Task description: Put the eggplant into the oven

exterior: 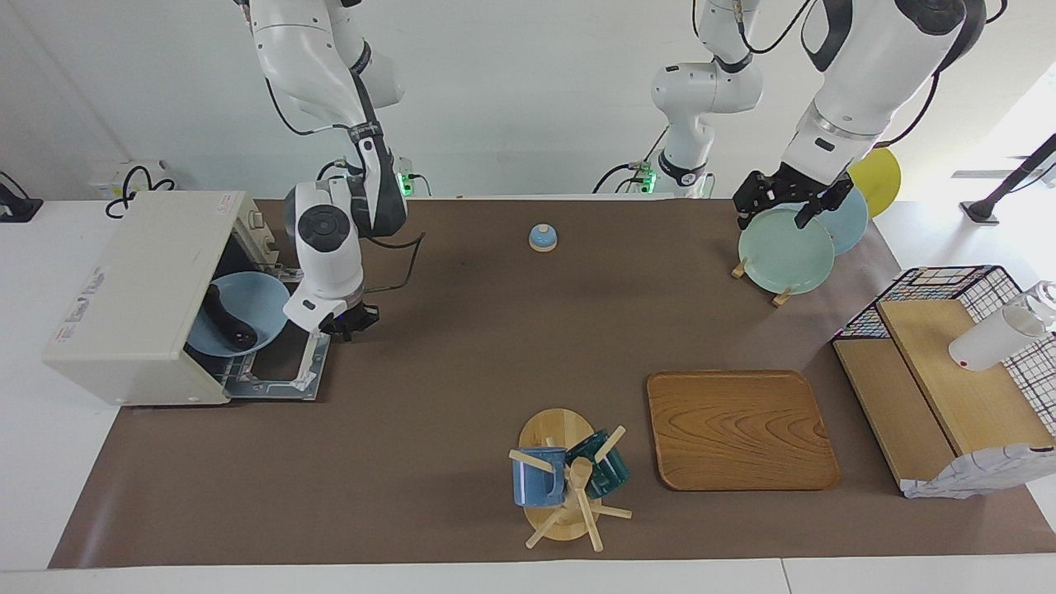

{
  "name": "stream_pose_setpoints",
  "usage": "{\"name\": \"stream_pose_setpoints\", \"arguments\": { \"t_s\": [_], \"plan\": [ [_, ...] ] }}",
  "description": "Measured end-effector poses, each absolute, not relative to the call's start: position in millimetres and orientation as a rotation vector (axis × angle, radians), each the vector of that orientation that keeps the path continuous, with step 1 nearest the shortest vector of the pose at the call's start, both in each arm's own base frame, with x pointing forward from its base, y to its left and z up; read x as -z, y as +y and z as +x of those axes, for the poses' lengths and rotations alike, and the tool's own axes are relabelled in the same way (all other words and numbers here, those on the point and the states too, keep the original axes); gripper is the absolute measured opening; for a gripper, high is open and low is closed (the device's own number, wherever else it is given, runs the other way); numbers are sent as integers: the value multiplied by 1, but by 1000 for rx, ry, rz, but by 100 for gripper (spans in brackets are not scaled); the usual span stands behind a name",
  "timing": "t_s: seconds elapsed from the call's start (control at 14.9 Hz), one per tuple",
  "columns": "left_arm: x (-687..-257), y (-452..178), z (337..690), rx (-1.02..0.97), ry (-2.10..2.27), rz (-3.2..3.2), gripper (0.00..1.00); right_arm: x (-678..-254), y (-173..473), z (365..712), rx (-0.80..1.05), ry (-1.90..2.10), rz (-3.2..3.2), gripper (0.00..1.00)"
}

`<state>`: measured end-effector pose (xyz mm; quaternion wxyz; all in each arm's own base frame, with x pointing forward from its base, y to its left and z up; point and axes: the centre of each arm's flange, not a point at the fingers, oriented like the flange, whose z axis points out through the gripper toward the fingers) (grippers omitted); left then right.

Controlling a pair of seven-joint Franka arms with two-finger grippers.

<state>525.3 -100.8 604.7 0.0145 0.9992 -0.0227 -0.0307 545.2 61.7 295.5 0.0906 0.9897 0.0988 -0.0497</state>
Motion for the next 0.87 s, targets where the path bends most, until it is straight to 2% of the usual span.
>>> {"name": "stream_pose_setpoints", "arguments": {
  "t_s": [0.54, 0.74, 0.87],
  "plan": [
    [-605, -101, 525, 96, -71, 3110, 100, -293, 59, 544, 161, 418, 2818, 1],
    [-605, -101, 525, 96, -71, 3110, 100, -313, 62, 551, 222, 442, 2789, 1],
    [-605, -101, 525, 96, -71, 3110, 100, -344, 58, 557, 267, 471, 2767, 1]
  ]
}}
